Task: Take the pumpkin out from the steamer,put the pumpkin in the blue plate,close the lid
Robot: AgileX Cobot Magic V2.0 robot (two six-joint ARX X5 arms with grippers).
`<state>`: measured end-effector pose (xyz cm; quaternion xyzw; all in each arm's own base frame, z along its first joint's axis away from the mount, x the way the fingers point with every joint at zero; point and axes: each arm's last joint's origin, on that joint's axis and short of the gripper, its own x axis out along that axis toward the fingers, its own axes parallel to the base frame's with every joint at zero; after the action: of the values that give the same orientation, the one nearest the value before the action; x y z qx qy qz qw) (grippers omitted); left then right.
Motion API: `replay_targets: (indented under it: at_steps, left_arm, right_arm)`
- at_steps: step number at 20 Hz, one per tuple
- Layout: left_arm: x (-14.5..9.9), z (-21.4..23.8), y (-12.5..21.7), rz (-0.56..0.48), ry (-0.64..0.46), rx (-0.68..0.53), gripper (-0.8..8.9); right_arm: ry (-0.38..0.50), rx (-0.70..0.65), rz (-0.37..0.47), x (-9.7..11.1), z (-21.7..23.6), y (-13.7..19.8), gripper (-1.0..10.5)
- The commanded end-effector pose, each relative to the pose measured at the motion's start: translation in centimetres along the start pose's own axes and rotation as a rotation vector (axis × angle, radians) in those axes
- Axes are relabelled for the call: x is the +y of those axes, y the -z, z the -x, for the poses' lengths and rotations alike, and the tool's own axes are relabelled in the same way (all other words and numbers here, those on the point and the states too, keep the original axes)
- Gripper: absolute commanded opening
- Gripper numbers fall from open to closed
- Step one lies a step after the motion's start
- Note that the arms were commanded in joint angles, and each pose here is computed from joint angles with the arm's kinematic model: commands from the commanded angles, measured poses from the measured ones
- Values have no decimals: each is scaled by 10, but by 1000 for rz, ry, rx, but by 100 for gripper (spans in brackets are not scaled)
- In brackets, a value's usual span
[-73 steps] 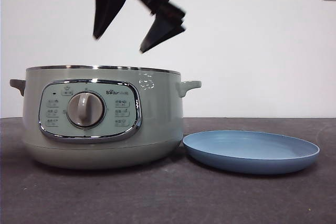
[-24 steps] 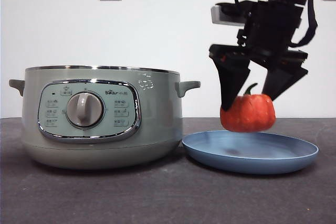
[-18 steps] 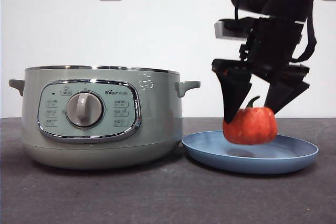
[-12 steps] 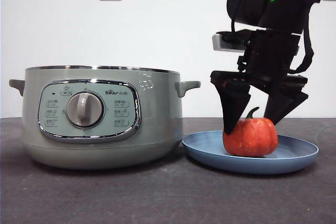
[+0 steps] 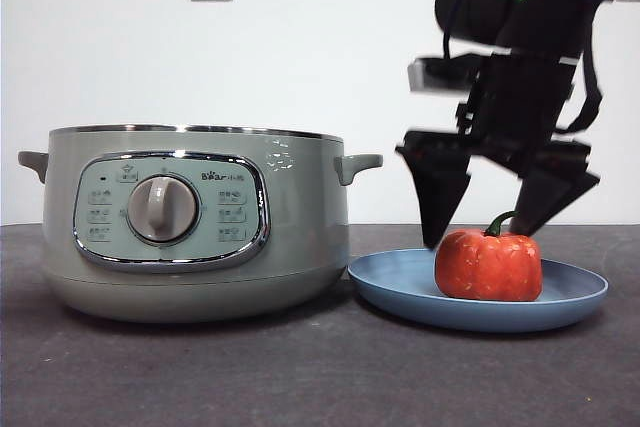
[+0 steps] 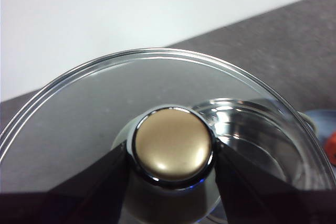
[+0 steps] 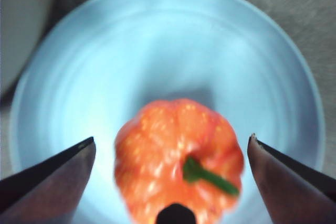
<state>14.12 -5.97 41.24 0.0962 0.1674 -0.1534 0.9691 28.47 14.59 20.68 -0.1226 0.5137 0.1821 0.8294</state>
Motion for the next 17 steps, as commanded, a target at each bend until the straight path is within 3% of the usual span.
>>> replay_targets:
  at_steps: [1,10,17]
  left_arm:
    - [-2,-10,-6,-5,32,-33,-9]
    - [-21,-109,4,2,213,137,-9]
    - [-32,-157,21,30,315,234,-9]
  right_arm:
    - [1,-47,-12,-1,22,2,477]
    - [-4,-362,-30,-6,140,25,473]
    - [21,-552,-48,-9,196,54,473]
